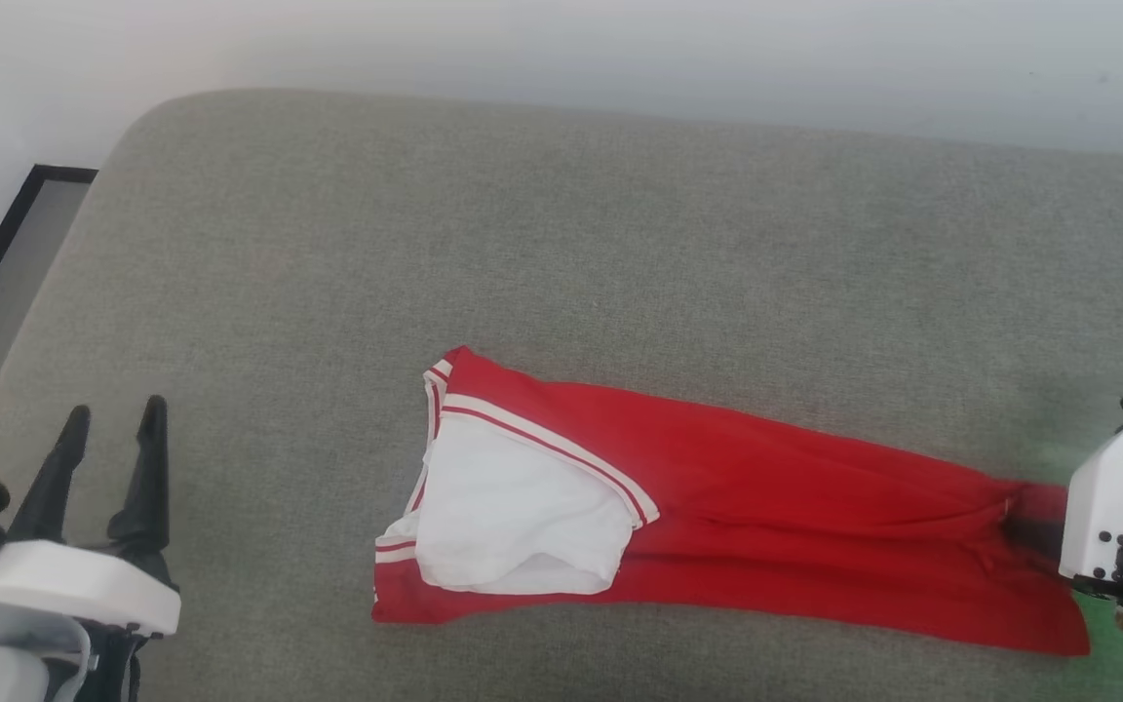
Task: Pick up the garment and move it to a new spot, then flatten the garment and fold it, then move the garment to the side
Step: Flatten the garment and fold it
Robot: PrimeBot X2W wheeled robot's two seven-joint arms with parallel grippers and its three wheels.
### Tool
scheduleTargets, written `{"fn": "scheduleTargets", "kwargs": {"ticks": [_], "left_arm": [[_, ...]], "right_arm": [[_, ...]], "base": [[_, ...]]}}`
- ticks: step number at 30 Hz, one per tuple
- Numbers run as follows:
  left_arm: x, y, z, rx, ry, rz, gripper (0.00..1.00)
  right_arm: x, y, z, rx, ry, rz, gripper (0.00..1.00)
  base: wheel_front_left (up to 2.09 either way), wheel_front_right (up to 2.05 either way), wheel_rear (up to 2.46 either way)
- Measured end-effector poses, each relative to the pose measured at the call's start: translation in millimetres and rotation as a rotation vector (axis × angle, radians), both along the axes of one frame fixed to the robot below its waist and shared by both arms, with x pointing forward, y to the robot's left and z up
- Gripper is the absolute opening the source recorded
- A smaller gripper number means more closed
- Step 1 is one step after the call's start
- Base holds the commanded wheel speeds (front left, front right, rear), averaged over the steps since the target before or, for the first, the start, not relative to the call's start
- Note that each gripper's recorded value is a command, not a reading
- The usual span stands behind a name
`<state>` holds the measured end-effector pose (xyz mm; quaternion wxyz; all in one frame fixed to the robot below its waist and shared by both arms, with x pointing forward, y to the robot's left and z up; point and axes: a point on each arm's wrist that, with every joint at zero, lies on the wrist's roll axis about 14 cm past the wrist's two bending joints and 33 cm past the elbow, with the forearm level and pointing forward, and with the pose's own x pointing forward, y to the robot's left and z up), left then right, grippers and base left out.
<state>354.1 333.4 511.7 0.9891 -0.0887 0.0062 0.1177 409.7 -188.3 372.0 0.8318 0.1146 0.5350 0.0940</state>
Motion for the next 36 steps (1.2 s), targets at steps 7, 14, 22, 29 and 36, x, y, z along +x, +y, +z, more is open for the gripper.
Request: {"fn": "scheduleTargets", "kwargs": {"ticks": [7,14,22,29,36], "left_arm": [[-15.1,10.3,-8.1,0.014,-0.021,0.048,1.00],[-19.5,8.5,-17.0,0.017,-0.022,0.052,1.00],[-9.9,-1.3,-15.2,0.030,-0.043,0.027,1.00],[3.8,-10.4,-13.4,0.035,-0.057,0.002,1.00],[13.9,-19.9,-10.3,0.042,-0.068,-0.033,1.00]], "right_arm": [[2.7,9.6,-0.5,0.035,-0.002,0.015,0.00],[9.5,-4.0,8.9,0.029,-0.039,-0.009,0.00],[25.0,-68.2,27.8,-0.068,-0.111,-0.132,0.00],[31.5,-124.1,36.8,-0.176,-0.136,-0.240,0.00],[31.6,-115.6,37.0,-0.170,-0.126,-0.209,0.00]], "base": [[0.00,0.00,0.00],[0.00,0.00,0.00],[0.00,0.00,0.00],[0.00,0.00,0.00],[0.00,0.00,0.00]]}}
